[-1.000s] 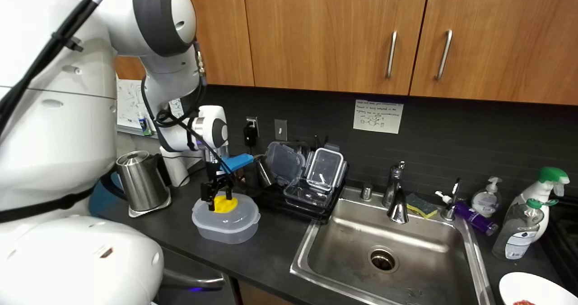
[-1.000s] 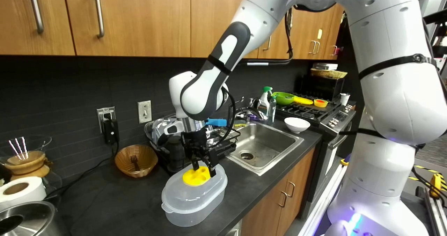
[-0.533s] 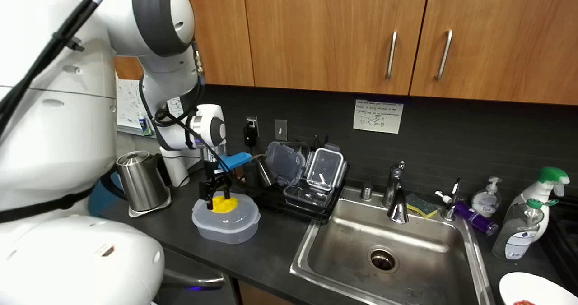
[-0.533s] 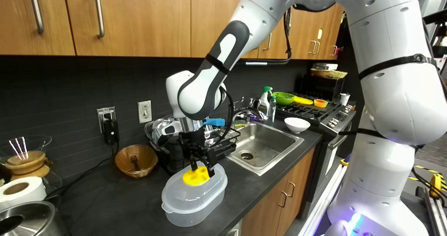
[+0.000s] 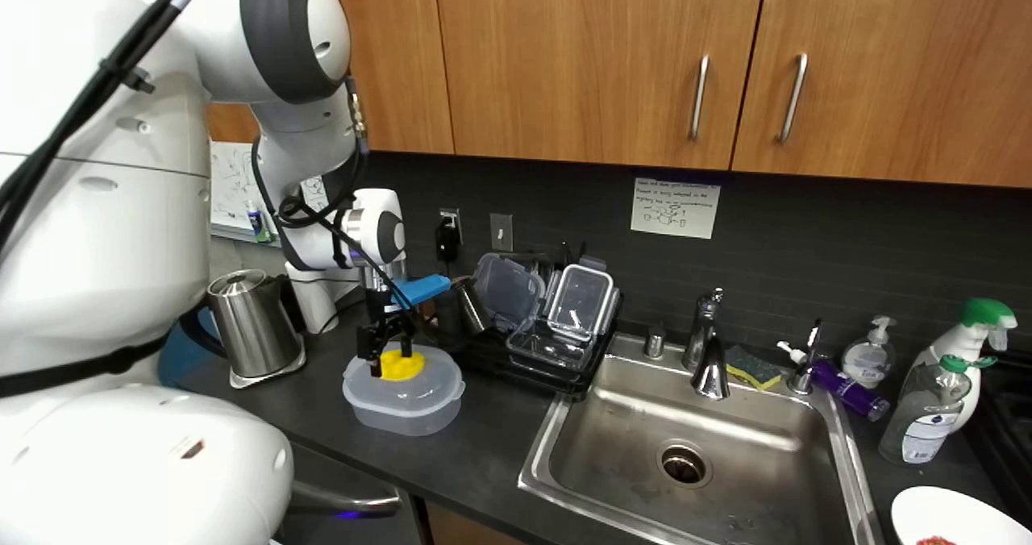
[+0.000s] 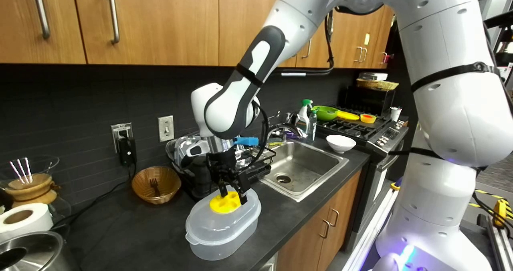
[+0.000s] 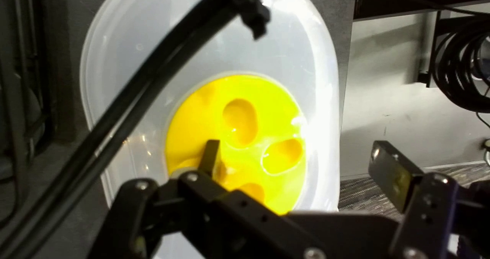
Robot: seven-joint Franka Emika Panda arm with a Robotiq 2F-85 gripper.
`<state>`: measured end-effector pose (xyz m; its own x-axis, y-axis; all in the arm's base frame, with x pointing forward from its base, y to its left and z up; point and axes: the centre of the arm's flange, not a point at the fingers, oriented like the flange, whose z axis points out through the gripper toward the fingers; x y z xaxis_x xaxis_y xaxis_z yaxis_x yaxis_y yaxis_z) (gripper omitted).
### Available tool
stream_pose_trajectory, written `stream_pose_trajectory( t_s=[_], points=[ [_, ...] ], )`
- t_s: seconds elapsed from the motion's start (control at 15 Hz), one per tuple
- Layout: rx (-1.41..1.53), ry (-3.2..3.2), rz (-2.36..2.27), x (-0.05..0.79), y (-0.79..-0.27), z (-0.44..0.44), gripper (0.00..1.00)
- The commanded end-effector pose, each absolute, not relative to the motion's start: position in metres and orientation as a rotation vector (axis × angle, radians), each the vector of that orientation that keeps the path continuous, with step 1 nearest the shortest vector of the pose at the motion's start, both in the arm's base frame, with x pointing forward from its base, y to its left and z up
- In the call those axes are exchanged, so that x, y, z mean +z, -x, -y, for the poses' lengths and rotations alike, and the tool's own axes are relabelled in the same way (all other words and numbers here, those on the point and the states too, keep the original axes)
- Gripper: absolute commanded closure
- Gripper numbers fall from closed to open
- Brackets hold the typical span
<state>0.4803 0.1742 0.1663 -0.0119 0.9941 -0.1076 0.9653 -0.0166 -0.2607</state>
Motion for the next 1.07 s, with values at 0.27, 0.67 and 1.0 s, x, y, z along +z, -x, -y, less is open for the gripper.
stream_pose_trajectory(
  t_s=[0.27, 0.67, 1.0],
  points=[
    [0.451, 2.133, 2.09, 0.157, -0.49, -0.172, 0.0],
    [0.467, 2.127, 2.107, 0.163, -0.488, -0.178, 0.0],
    [0.435, 2.128, 2.123, 0.169, -0.483, -0.178, 0.0]
  ],
)
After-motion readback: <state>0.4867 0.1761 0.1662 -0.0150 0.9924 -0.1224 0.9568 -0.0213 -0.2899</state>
